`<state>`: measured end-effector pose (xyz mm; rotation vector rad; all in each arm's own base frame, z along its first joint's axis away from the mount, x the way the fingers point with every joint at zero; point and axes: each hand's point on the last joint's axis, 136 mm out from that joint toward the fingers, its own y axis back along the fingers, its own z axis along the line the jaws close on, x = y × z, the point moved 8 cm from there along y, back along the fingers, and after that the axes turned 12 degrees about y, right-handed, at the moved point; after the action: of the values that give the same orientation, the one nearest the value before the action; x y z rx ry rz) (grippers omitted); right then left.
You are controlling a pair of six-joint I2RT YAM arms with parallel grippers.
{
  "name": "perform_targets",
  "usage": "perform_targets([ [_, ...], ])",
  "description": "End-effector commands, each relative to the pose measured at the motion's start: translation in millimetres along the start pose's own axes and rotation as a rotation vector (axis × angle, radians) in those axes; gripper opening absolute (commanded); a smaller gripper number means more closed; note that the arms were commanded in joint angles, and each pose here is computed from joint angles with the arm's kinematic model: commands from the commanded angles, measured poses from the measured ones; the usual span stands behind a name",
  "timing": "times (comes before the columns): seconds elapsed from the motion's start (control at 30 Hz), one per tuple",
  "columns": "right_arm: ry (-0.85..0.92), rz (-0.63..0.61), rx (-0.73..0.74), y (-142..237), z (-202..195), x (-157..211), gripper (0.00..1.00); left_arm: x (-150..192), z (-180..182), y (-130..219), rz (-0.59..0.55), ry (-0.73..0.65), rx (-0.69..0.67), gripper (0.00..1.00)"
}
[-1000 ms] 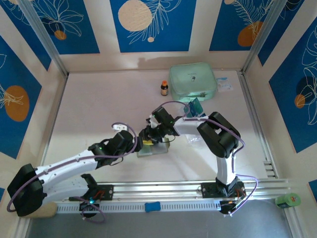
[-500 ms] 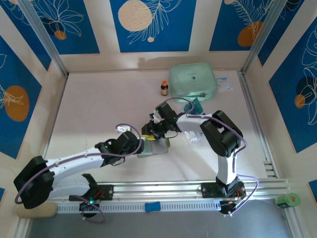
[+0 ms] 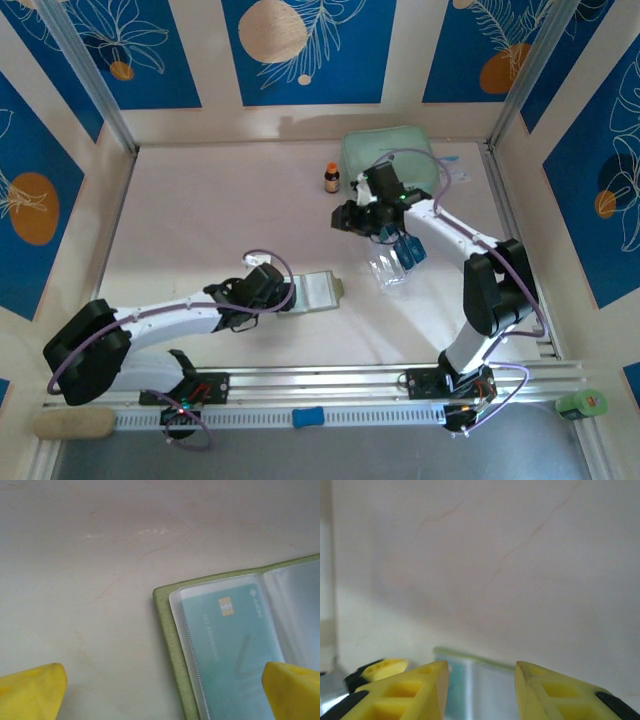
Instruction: Put the credit cards into the card holder
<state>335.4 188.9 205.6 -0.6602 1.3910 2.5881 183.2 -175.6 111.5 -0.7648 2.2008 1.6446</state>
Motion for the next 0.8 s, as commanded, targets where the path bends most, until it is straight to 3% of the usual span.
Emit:
perform_targets([
  [0.0,0.075,0.084,0.245,18.7,-32.8,1.2,0.39,-7.3,-7.6,1.1,-0.014,-0.001,0.022,1.00],
  [0.4,0.129,0.158,0.537,15.0,-74.5,-24.8,0.29,-8.6,-7.6,3.2,-0.017,0.002,0.020,1.00],
  [0.77,0.207,0.214,0.600,-5.4,-73.8,-24.7,0.20,-8.6,-9.0,1.7,-0.014,0.000,0.021,1.00],
])
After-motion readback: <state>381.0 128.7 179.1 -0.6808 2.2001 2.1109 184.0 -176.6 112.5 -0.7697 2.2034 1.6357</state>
